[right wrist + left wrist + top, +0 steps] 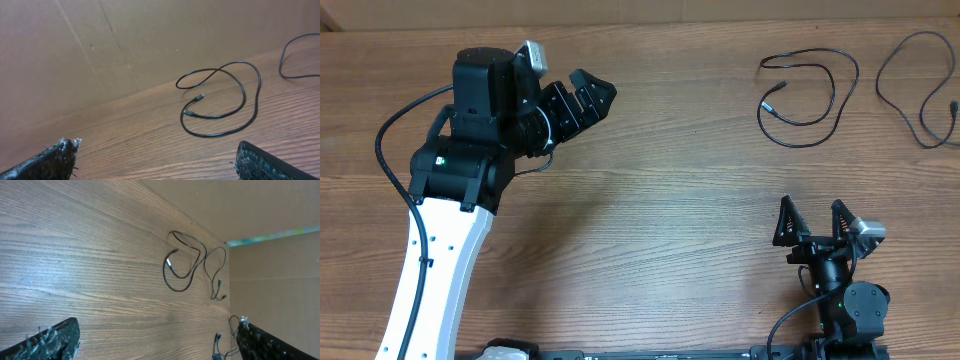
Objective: Untangle cables
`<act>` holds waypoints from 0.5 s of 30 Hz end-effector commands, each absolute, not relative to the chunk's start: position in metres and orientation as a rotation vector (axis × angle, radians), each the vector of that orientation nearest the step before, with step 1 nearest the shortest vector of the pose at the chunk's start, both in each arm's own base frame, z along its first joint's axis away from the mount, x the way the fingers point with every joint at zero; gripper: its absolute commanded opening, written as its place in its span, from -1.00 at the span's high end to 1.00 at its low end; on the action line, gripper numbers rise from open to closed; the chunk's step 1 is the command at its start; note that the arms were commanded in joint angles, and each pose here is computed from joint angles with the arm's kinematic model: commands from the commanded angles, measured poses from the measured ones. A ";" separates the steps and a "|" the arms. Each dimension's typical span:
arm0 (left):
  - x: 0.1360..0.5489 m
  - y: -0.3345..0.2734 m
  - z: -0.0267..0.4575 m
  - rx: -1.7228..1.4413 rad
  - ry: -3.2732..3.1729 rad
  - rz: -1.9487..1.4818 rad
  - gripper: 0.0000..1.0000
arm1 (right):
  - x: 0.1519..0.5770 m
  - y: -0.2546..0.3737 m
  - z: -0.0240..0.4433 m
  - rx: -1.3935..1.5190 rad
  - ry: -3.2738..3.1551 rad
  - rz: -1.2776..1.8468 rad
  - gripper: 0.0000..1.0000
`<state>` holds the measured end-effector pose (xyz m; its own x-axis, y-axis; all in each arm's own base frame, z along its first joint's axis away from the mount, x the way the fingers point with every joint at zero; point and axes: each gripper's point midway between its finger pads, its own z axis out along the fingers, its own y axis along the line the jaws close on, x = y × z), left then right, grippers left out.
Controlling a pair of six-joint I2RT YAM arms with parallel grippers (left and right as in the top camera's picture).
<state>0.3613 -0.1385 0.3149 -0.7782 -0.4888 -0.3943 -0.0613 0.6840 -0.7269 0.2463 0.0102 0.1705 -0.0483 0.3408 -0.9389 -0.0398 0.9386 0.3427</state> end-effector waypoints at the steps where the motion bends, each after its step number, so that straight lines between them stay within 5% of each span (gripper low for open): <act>1: 0.362 -0.141 0.321 -0.381 2.302 -0.965 -0.99 | 0.246 0.007 0.169 0.227 1.589 0.283 -1.00; 15: 0.362 -0.141 0.321 -0.381 2.302 -0.965 -0.99 | 0.246 -0.009 0.170 0.279 1.575 0.232 -1.00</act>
<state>0.3613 -0.1385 0.3149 -0.7782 -0.4888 -0.3943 -0.0613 0.6840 -0.7269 0.2465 -0.0054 0.1706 -0.0266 0.3266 -0.9448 0.0191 0.9451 0.3262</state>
